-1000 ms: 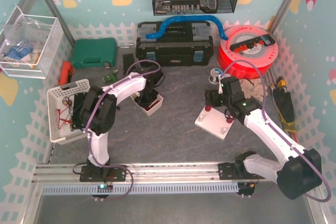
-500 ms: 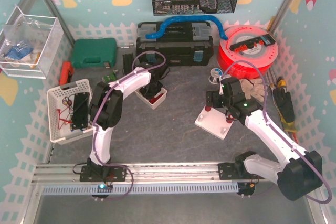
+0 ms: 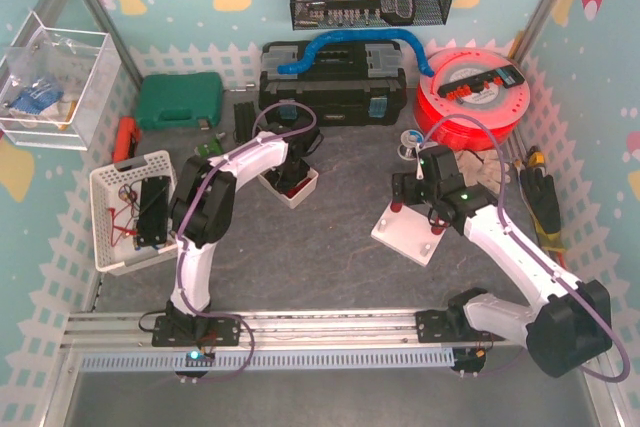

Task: Install the large spring

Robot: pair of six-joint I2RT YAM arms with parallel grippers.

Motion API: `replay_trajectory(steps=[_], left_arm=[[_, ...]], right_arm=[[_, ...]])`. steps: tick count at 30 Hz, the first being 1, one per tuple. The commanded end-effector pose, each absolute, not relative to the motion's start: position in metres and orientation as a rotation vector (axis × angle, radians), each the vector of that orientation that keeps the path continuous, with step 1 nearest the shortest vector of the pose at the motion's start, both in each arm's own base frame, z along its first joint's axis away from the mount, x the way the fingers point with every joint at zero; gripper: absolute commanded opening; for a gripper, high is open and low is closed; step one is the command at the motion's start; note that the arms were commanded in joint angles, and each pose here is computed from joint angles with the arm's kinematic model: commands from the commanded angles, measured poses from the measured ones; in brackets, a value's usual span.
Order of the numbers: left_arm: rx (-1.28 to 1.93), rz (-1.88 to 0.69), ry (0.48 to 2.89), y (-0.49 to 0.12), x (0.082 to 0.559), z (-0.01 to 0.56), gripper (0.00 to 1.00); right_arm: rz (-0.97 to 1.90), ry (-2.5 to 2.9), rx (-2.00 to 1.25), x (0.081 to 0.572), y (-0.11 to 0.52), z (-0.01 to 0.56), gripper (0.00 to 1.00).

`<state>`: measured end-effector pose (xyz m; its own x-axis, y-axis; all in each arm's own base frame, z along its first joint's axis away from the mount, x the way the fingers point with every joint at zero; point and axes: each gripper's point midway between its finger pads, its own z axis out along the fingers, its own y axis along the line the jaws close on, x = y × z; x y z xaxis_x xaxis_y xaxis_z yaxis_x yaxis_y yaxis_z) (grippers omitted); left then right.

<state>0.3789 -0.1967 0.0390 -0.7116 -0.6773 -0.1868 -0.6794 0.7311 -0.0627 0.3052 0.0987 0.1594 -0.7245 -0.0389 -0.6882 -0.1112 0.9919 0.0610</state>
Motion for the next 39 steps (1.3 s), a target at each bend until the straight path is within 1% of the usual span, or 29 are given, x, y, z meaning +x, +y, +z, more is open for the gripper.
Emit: replay_trajectory(steps=[1,6,10,12,13,16,23,28,31,35,39], left_arm=[[-1.053,0.049,2.788,-0.197,0.371,0.022,0.41],[-1.052,0.057,2.791,-0.195,0.372,0.018,0.4],[-1.071,0.052,2.819,-0.196,0.367,0.009,0.44],[-1.075,0.052,2.825,-0.196,0.364,0.005,0.45],[-1.073,0.056,2.827,-0.195,0.364,0.004,0.43],[-1.075,0.058,2.81,-0.191,0.368,0.008,0.33],[-1.138,-0.011,2.73,-0.176,0.384,0.036,0.15],[-1.24,-0.113,2.628,-0.164,0.395,0.07,0.1],[-1.309,-0.215,2.557,-0.162,0.4,0.097,0.09],[-1.321,-0.313,2.499,-0.166,0.41,0.126,0.08],[-1.393,-0.393,2.508,-0.175,0.404,0.13,0.07]], right_arm=[[0.112,2.36,-0.096,0.311,0.098,0.171,0.97],[0.108,2.356,-0.094,0.314,0.098,0.173,0.97],[0.104,2.357,-0.097,0.316,0.099,0.174,0.97],[0.1,2.358,-0.095,0.317,0.099,0.174,0.97],[0.1,2.357,-0.094,0.318,0.099,0.175,0.97],[0.101,2.354,-0.094,0.32,0.099,0.177,0.97],[0.106,2.338,-0.096,0.323,0.101,0.182,0.97],[0.161,2.319,-0.132,0.328,0.112,0.188,0.97],[0.248,2.244,-0.208,0.332,0.127,0.201,0.94],[0.339,2.102,-0.256,0.337,0.141,0.225,0.94],[0.415,2.025,-0.322,0.339,0.156,0.239,0.92]])
